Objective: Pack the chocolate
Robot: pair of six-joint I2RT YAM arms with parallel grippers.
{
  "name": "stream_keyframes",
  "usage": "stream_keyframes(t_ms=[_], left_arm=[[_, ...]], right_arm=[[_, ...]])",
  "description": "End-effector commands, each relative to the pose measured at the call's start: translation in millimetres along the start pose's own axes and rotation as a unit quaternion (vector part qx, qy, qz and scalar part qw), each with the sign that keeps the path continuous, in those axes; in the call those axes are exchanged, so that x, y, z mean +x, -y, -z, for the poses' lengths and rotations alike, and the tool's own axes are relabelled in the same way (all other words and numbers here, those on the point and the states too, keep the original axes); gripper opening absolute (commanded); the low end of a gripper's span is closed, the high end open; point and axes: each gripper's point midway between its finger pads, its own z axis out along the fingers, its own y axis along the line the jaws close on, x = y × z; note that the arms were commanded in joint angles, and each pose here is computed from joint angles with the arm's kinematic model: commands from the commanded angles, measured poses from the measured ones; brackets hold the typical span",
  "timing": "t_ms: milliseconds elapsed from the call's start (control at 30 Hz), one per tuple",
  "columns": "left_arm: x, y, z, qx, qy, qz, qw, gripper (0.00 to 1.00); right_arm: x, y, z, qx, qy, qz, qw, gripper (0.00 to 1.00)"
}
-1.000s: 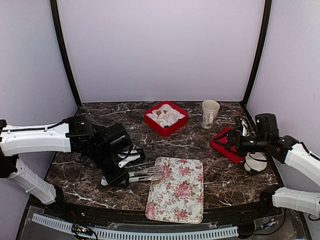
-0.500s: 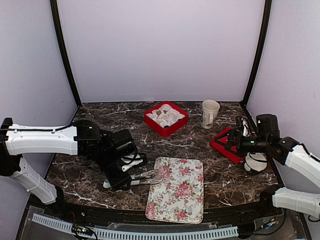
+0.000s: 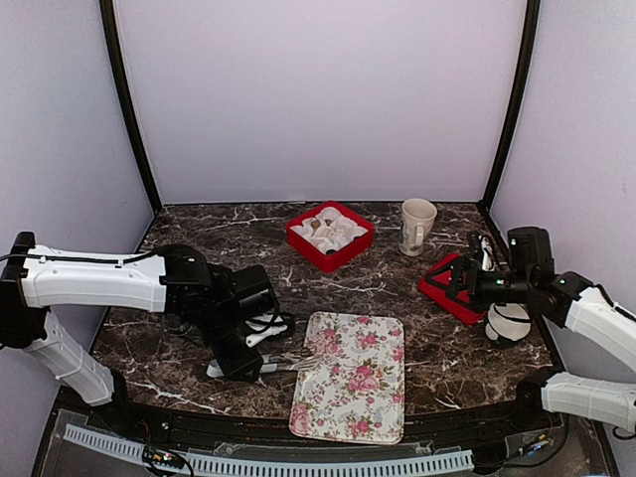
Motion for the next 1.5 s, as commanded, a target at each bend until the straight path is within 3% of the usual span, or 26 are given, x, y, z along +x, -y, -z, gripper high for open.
stream_keyframes(t_ms=[0,233,633,833,1100,1300,1467], left_arm=[[2,5,-2,0.01,-0.004,-0.012,1.0,0.29],[-8,8,5,0.013,0.013,-0.013,1.0,0.19],[-60,-6,44,0.035,0.101,0.014,0.994,0.14],[-101,-52,72,0.035,0.16,0.061,0.985,0.14],[-158,-143,104,-0.011,0.217,0.147,0.965,0.14],[-187,-211,110,-0.041,0.235,0.208,0.949,0.14],[-207,-241,100,-0.034,0.237,0.226,0.944,0.15]], right_arm=[[-7,-3,0,-0.004,0.01,0.008,1.0,1.0],[-6,-2,-1,-0.001,0.005,0.011,1.0,1.0],[-12,-4,-3,0.003,0.003,0.015,1.0,1.0],[-16,-5,-5,0.009,0.002,0.022,1.0,1.0],[-21,-3,-10,0.013,0.0,0.024,1.0,1.0],[-23,-1,-15,0.016,-0.004,0.026,1.0,1.0],[-29,-1,-18,0.018,-0.002,0.028,0.999,1.0]])
